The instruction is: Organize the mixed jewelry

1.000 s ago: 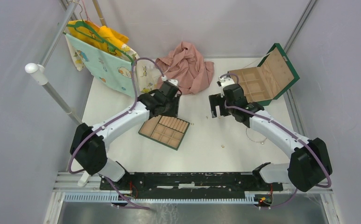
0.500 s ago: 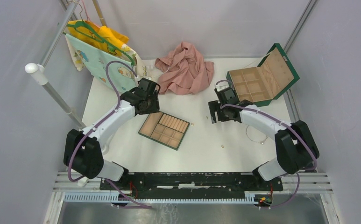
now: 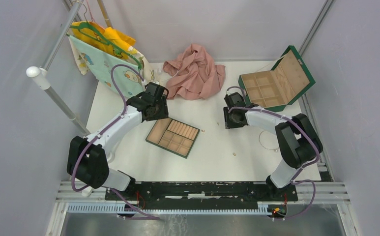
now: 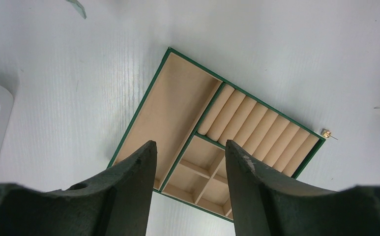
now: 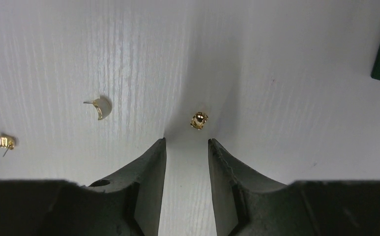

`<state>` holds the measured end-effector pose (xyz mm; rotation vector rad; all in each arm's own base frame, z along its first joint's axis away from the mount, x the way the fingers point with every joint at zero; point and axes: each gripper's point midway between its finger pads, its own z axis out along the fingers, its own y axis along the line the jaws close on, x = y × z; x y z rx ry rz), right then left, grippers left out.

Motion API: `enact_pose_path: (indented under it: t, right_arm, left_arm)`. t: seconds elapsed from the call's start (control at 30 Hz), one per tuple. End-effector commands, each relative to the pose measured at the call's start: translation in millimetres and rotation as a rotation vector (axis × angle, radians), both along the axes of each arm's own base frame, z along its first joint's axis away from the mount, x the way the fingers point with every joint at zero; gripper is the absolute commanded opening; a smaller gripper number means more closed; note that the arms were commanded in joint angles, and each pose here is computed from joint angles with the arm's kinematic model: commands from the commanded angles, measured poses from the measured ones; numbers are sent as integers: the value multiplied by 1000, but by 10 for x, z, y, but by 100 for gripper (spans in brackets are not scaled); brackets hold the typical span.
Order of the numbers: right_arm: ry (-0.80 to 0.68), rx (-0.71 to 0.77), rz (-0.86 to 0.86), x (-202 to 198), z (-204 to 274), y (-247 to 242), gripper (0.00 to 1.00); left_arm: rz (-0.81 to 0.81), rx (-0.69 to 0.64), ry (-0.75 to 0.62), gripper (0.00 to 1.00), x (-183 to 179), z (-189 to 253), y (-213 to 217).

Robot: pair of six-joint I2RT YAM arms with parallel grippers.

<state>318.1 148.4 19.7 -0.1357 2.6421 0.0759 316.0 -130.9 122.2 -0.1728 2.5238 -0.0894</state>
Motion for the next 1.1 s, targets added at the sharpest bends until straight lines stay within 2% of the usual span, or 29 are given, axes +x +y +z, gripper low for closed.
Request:
enact_pose_path:
  t: [0.0,0.23,0.4,0.47,0.83,0.9,1.07]
  right_arm:
    - [-73,6,-50,285,117,53,43]
    - [-86,-56,-95,334,75,-64,43]
    - [-77,-72,-99,321,14,-90,39]
    - [-75,-74,-106,312,-9,-100,32]
    - [-74,-62,-108,319,0,-79,20]
    - [-76,-58,-109,331,26,-67,13]
    - [-82,-43,-106,370,104,-32,10]
  left_arm:
    - [31,-52,-73,60,115,218,-58]
    - [29,-50,-66,61,116,182,-63]
    - [27,-52,-66,61,122,167,-76]
    - [28,-51,-64,61,127,156,-75]
    - [18,-53,-58,61,157,132,-109]
    - [20,-52,-58,61,166,131,-107]
    - [16,-50,-58,61,180,127,-114]
